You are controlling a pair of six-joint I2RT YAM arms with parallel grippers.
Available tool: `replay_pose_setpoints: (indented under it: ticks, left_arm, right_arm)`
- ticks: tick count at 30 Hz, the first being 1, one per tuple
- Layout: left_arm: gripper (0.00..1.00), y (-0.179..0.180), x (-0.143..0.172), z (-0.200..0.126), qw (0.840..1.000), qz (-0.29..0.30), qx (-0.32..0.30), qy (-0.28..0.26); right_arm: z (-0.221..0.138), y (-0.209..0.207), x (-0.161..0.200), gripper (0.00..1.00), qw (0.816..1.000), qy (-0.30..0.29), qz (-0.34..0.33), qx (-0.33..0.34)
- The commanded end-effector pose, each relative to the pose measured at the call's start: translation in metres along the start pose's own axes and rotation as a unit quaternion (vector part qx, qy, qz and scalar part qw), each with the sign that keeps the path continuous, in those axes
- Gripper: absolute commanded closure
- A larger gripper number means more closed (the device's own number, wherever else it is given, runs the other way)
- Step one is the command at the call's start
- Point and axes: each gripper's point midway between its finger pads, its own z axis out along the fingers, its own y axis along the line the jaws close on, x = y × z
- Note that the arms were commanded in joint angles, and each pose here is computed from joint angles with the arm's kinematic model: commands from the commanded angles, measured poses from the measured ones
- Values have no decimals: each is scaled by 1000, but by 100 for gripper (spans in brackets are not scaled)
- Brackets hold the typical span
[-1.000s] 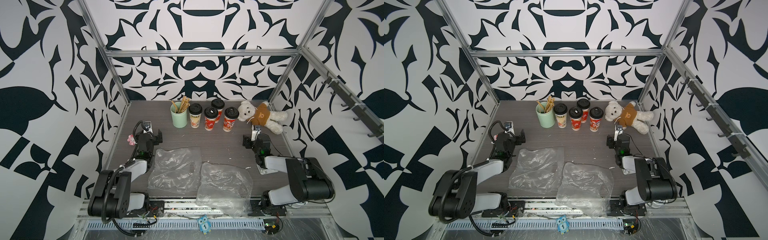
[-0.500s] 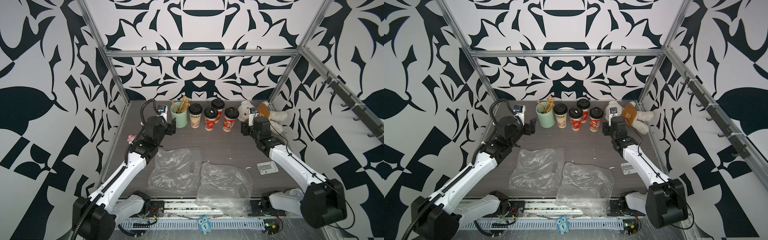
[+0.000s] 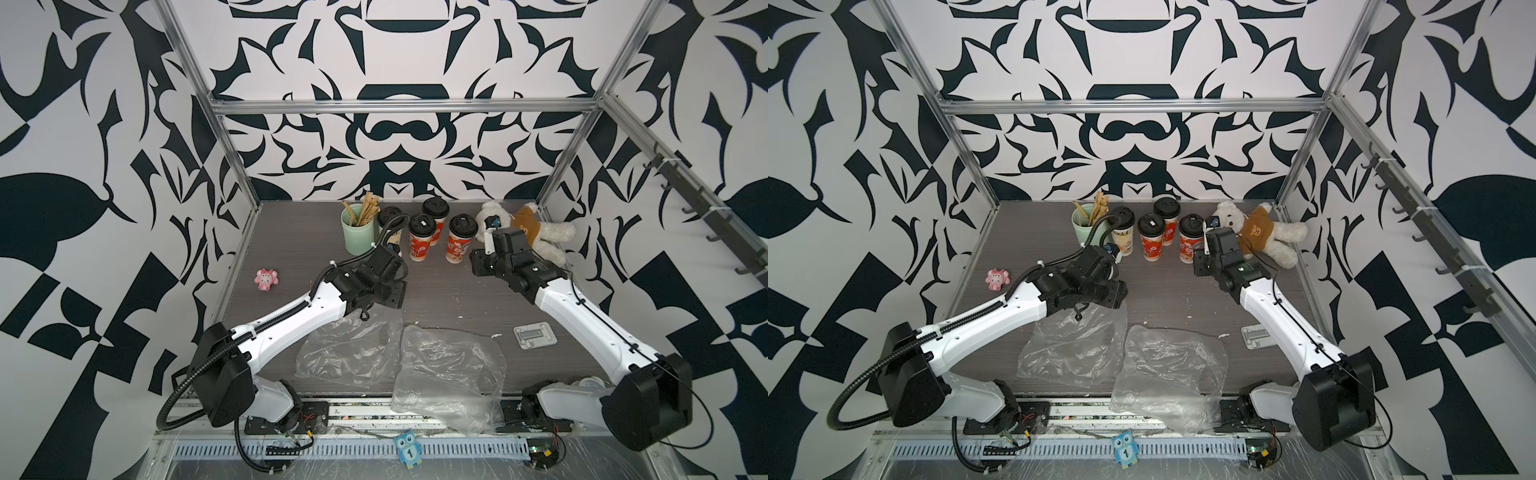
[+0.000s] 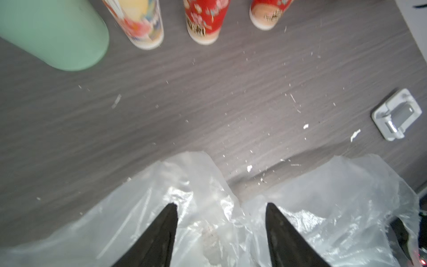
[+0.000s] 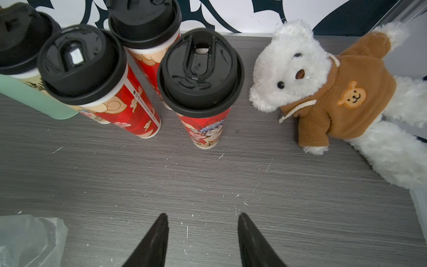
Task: Pack milk tea into plastic carrier bags
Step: Pick up the plastic carrier bag from the center of the board.
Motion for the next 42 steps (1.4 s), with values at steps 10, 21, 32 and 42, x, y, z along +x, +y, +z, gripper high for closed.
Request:
replay_pose_setpoints:
  ticks: [10,21,32,42]
  left_arm:
    - [33,-9,62,27,990,-60,-24,124]
    - [32,-3,77,34,986,-66,-45,144]
    - [33,-2,92,44,982,-64,-52,169]
    - [33,-3,94,50,982,-61,-49,172]
  right_arm:
    - [-76,69,67,51,976,169,-74,-119]
    - [-136,81,155,51,935,330,-90,-89]
    - [-161,70,220,50,906,418,-4,-60]
    - [-155,65,265,49,885,457,67,-56]
